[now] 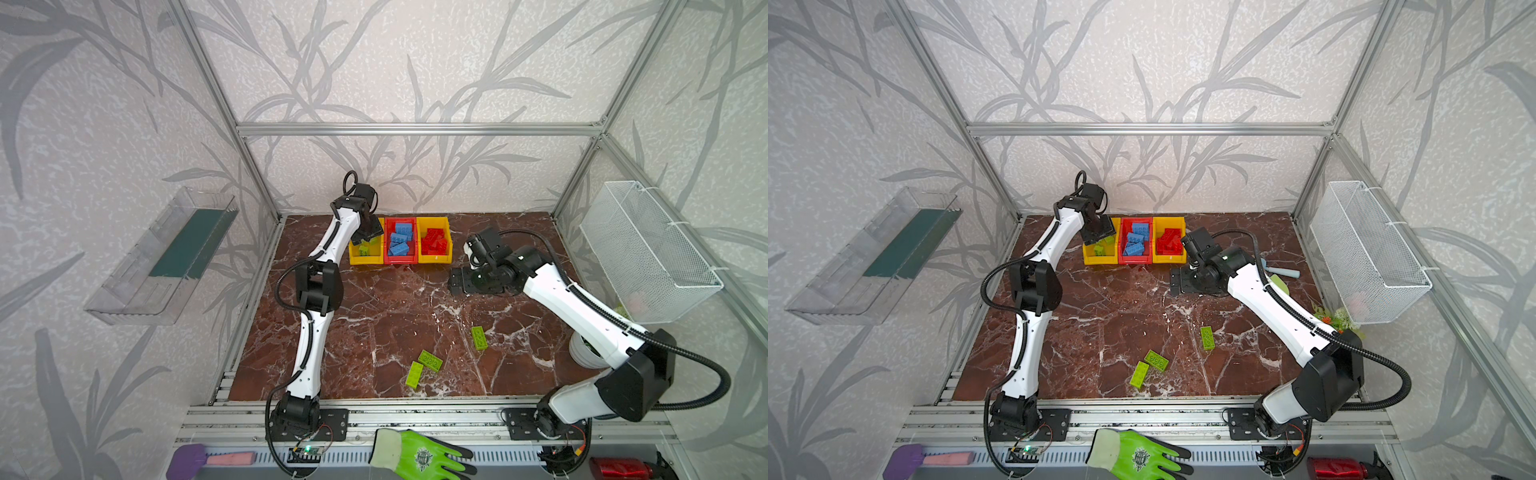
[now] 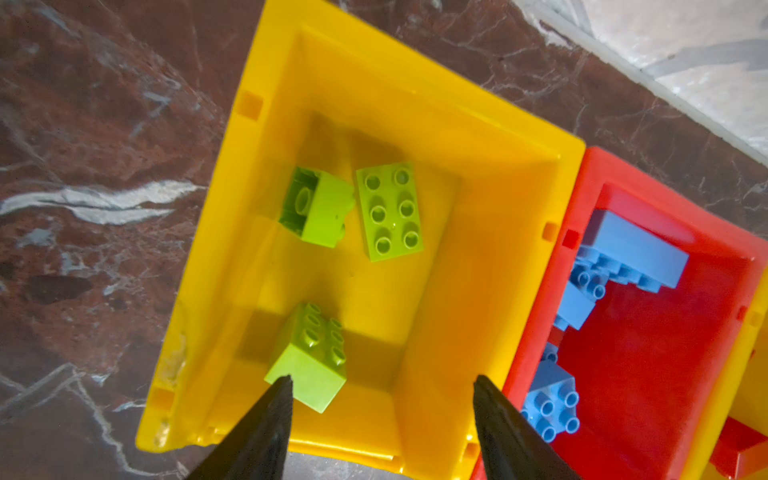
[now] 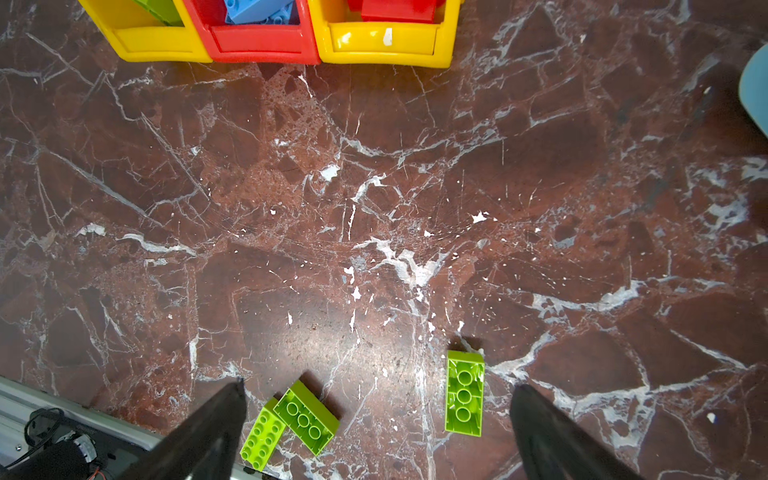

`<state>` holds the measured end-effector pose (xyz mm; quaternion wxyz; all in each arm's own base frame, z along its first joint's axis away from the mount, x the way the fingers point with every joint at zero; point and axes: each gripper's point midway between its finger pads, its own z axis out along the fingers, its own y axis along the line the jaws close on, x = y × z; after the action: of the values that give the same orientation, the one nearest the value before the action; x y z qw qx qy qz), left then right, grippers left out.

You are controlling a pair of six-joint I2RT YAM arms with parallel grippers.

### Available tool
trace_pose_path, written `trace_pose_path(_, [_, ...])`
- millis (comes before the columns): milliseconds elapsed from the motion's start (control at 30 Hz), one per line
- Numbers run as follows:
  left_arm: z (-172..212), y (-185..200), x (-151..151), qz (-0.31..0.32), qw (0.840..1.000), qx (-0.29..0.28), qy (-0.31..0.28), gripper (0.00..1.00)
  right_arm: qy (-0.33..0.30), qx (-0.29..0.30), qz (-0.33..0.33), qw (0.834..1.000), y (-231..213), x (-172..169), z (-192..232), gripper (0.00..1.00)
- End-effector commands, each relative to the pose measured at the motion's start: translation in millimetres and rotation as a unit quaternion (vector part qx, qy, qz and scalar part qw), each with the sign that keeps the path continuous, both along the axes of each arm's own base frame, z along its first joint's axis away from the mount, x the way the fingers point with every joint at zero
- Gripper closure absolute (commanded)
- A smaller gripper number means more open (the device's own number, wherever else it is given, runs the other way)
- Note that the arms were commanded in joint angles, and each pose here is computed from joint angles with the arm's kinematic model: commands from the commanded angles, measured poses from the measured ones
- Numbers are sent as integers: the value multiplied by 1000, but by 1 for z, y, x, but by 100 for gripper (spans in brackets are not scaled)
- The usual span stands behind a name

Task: Sort the legos into containers by color
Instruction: 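Carry the small green brick with the left gripper into the yellow bin and release, then reach the left gripper to the green bricks near the table edge and grasp one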

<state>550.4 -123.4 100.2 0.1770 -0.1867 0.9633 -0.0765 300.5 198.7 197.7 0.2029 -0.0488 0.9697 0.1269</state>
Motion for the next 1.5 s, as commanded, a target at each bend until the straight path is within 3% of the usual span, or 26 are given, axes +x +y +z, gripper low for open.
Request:
trace_pose_path(0, [24,-12,-28,-15,1000,-13,-3,31,6,-7,9,1000,-5,-7,1,1])
trace_pose_path(300, [11,-18,-139,-57,997,44,7,32,14,11,42,999,-19,-49,-5,1])
trace_pose_path(533, [7,-47,-231,-117,988,101,-9,32,11,28,56,998,-38,-90,-6,1])
trace_pose_path(767, [-1,-77,-308,-173,979,100,-31,31,11,47,67,997,-49,-120,-7,1])
trace_pose_path(1167, [-15,-119,-394,-277,955,97,-38,26,9,71,33,997,-73,-157,-11,1])
trace_pose_path(1467, [-45,-152,-429,-332,941,62,-13,24,-1,56,16,998,-100,-185,-3,1])
